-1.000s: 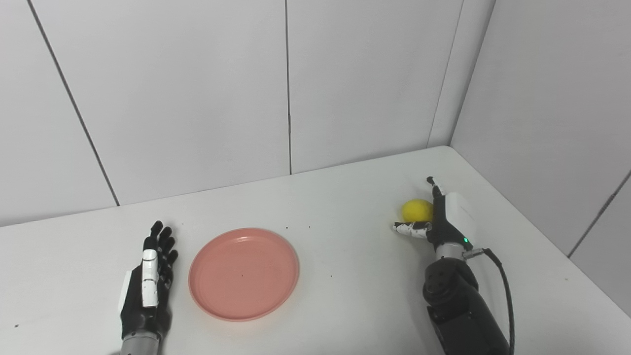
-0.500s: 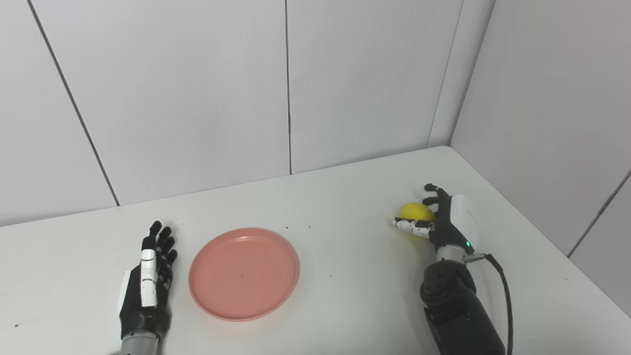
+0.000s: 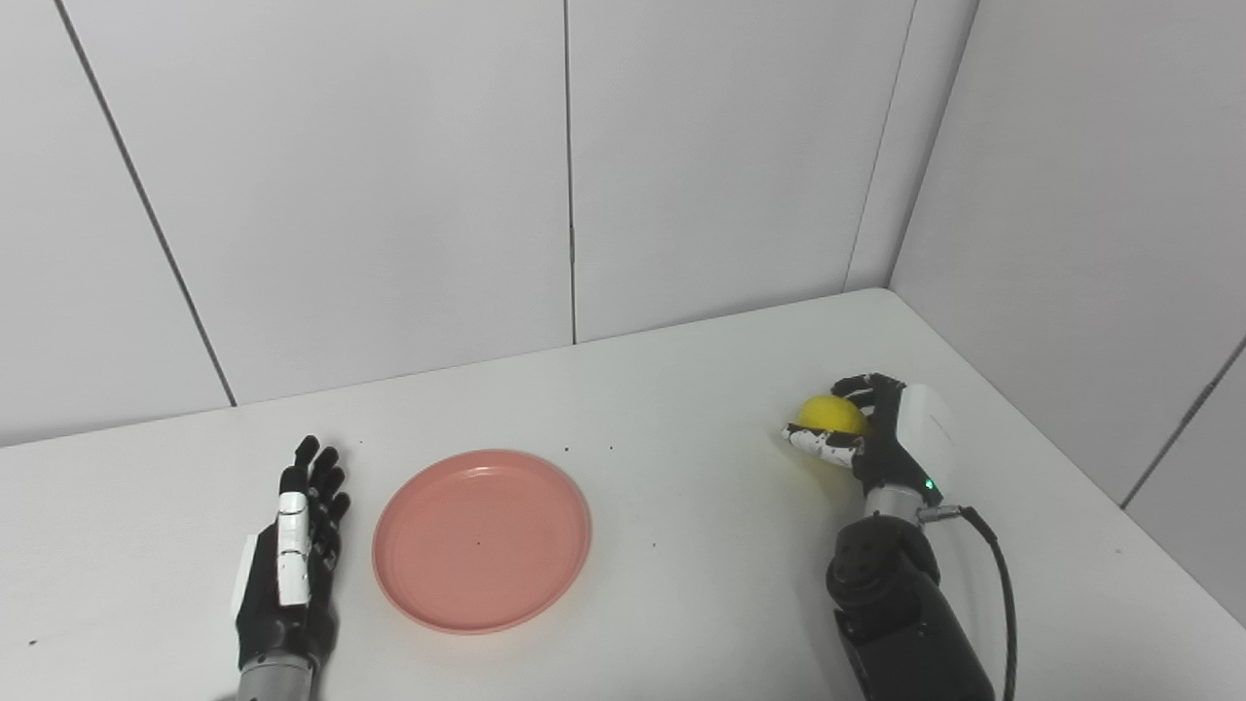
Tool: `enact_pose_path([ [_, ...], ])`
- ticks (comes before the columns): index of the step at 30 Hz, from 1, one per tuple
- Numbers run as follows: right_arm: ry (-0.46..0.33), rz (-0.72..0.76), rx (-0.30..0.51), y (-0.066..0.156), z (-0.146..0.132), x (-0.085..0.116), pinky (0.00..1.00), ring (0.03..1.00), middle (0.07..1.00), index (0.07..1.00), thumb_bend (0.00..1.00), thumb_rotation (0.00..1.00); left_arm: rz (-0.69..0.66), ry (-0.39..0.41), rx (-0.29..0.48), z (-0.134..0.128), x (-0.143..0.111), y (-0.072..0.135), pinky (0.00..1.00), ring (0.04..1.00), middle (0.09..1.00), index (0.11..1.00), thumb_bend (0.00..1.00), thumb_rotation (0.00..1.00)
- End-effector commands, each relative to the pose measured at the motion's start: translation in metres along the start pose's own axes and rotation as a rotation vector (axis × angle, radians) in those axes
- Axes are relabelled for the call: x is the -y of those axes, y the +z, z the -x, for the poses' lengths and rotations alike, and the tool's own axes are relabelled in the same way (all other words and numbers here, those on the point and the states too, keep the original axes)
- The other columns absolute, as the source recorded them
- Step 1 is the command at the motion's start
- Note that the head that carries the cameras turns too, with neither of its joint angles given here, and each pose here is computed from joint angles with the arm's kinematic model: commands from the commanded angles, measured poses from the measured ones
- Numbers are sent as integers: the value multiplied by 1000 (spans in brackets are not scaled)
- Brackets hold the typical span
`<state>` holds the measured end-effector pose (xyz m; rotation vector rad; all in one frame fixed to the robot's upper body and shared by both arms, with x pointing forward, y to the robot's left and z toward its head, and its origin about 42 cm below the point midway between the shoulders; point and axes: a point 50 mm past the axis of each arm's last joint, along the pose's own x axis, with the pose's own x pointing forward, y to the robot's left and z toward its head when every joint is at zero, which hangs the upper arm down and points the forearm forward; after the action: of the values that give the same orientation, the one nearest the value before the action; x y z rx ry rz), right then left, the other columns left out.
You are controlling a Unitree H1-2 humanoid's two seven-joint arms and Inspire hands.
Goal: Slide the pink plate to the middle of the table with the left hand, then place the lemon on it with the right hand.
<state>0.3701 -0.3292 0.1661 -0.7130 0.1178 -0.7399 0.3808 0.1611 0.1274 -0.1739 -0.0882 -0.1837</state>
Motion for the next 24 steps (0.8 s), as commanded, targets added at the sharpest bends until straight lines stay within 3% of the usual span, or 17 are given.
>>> enact_pose_path([
  [1, -67, -38, 69, 19, -6, 11, 233, 378, 487, 512, 514, 0, 8, -1, -32, 4, 1, -8, 1000, 990, 979, 990, 602, 1000],
  [10, -107, -124, 173, 40, 6, 18, 290, 415, 543, 450, 510, 0, 1, -12, -41, 6, 5, -11, 1000, 987, 975, 990, 645, 1000],
  [12, -109, -141, 199, 44, 9, 22, 266, 391, 522, 480, 510, 0, 0, -14, -39, 7, 8, -11, 1000, 985, 974, 991, 657, 1000],
  [15, -83, -199, 265, 56, 20, 26, 231, 390, 517, 487, 509, 0, -4, -16, -32, 9, 15, -12, 1000, 982, 974, 988, 669, 1000],
  [20, -21, -244, 356, 72, 37, 21, 180, 443, 424, 517, 511, 0, -14, -12, -27, 9, 27, -14, 1000, 975, 969, 983, 676, 1000],
  [24, 34, -269, 429, 83, 51, 10, 201, 340, 452, 549, 500, 0, -43, 12, -15, 8, 32, -16, 999, 955, 955, 968, 655, 1000],
])
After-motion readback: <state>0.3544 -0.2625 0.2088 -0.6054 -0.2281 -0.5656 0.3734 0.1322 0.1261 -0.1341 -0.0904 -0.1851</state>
